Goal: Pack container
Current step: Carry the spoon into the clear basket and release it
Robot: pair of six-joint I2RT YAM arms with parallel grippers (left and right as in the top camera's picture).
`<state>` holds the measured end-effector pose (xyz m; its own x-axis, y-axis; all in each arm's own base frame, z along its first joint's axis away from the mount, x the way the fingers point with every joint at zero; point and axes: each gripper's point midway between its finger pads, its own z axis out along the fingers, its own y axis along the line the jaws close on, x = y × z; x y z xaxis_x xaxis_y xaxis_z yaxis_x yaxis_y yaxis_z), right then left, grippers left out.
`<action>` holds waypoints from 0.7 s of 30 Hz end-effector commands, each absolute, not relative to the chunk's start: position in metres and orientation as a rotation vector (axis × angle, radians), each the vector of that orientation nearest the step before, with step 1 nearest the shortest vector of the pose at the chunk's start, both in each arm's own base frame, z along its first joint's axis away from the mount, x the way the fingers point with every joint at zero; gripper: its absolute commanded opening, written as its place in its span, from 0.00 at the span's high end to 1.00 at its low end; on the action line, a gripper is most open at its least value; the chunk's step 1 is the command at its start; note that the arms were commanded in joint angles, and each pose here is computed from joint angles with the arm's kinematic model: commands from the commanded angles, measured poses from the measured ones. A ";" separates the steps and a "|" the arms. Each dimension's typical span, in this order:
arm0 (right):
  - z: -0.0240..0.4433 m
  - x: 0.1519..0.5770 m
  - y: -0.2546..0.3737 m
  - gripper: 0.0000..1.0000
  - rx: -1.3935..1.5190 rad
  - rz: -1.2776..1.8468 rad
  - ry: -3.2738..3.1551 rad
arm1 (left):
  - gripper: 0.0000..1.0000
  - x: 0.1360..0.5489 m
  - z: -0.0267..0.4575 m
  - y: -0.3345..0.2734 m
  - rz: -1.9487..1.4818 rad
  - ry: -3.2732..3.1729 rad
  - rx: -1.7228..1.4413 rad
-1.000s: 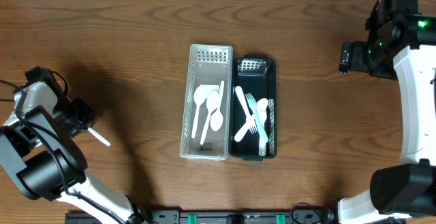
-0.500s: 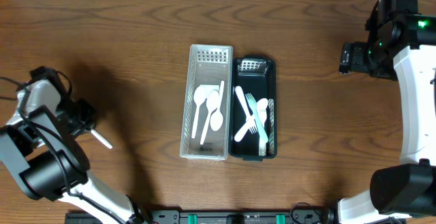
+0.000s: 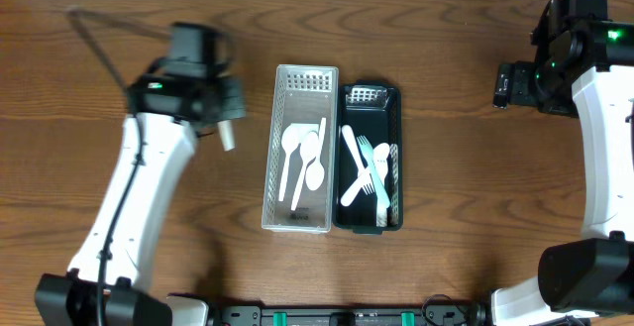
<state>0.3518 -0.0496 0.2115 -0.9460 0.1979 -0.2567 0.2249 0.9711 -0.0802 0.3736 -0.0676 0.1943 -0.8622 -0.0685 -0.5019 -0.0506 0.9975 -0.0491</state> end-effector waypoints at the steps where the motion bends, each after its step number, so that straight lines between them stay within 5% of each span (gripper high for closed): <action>1: 0.209 0.350 -0.052 0.07 0.311 -0.180 2.884 | 0.94 0.375 0.205 -0.101 -0.016 2.568 0.061; 19: 0.208 0.348 -0.052 0.07 0.283 -0.184 2.899 | 0.94 0.352 0.100 -0.182 -0.020 2.844 0.249; 21: 0.208 0.348 -0.052 0.07 0.283 -0.184 2.899 | 0.74 0.352 0.100 -0.180 -0.014 2.843 0.264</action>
<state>0.3482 -0.0494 0.2107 -0.9501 0.1968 -0.2422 0.2223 0.9715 -0.0828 0.3505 -0.1823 0.0995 -0.9373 0.2023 -0.2837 0.2050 0.9785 0.0205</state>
